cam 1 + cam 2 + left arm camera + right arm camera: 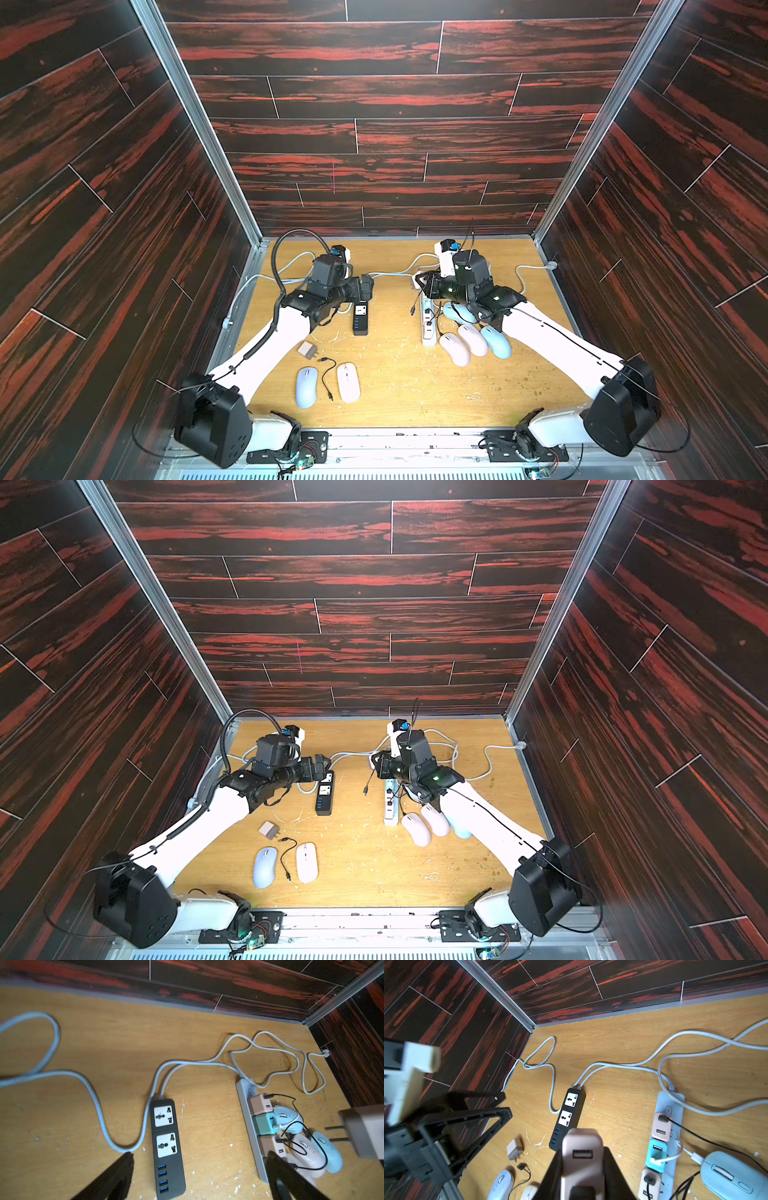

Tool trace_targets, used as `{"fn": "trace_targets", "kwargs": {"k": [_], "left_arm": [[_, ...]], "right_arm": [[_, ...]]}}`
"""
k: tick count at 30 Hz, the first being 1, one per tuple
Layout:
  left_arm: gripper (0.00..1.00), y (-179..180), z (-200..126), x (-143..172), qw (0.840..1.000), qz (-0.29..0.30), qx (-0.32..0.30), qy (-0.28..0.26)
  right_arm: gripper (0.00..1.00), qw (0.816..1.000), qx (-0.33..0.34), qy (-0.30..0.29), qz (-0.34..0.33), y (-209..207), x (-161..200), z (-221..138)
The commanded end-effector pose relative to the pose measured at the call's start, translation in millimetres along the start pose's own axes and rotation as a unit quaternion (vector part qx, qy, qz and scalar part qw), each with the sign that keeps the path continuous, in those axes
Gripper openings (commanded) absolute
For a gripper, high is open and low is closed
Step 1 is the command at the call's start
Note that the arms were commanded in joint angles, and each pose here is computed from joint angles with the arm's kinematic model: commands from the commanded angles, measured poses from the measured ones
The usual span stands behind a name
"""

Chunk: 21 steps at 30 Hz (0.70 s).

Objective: Unplug the wireless mouse
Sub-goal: Remove the power cord from the plug.

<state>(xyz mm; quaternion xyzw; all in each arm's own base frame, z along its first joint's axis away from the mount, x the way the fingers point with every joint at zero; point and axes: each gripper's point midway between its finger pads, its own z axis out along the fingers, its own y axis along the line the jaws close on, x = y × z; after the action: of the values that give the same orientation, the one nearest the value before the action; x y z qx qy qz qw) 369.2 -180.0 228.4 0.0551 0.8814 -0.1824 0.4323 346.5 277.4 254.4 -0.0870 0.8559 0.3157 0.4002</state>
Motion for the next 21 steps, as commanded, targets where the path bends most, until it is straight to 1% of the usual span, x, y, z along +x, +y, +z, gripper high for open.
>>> {"fn": "trace_targets", "kwargs": {"k": [1,3,4,5,6,8,10,11,12,14,17,21], "left_arm": [[1.0,-24.6,-30.3,-23.2,0.99,0.108,-0.005,-0.095],[1.0,-43.5,-46.8,-35.1,0.975,0.133,0.035,-0.176],[1.0,-52.0,-52.6,-34.4,0.965,0.15,0.059,-0.208],[1.0,-61.2,-58.0,-33.5,0.952,0.178,0.084,-0.234],[0.99,-70.0,-62.4,-30.8,0.94,0.209,0.105,-0.248],[0.97,-84.1,-68.1,-23.3,0.923,0.261,0.138,-0.246],[0.95,-93.3,-70.6,-19.5,0.914,0.285,0.159,-0.242],[0.95,-99.1,-71.0,-15.6,0.906,0.303,0.175,-0.239],[0.95,-104.9,-71.3,-10.8,0.898,0.323,0.19,-0.232],[0.95,-114.1,-71.2,-3.3,0.887,0.349,0.211,-0.218],[0.95,-124.5,-73.1,3.2,0.876,0.365,0.235,-0.211],[0.95,-126.9,-69.1,5.5,0.875,0.371,0.231,-0.208]], "right_arm": [[0.0,0.999,-0.026,-0.011,-0.021,16.5,-15.9,-16.7],[0.0,0.999,-0.03,-0.011,-0.024,20.7,-19.6,-21.7],[0.0,0.999,-0.035,-0.011,-0.025,23.7,-21.1,-24.5],[0.0,0.999,-0.043,-0.009,-0.027,27.9,-22.4,-27.0],[0.0,0.998,-0.054,-0.006,-0.029,32.6,-22.5,-29.1],[0.0,0.995,-0.09,0.013,-0.038,46.8,-19.9,-32.0],[0.0,0.99,-0.126,0.039,-0.046,60.4,-13.5,-33.2],[0.0,0.987,-0.145,0.051,-0.049,67.0,-10.5,-34.0],[0.0,0.985,-0.157,0.059,-0.05,71.1,-8.0,-34.3],[0.0,0.98,-0.177,0.072,-0.049,77.3,-3.5,-34.8],[0.0,0.98,-0.18,0.074,-0.042,78.7,-2.5,-34.6],[0.0,0.977,-0.196,0.083,-0.034,82.6,2.8,-34.2]]}}
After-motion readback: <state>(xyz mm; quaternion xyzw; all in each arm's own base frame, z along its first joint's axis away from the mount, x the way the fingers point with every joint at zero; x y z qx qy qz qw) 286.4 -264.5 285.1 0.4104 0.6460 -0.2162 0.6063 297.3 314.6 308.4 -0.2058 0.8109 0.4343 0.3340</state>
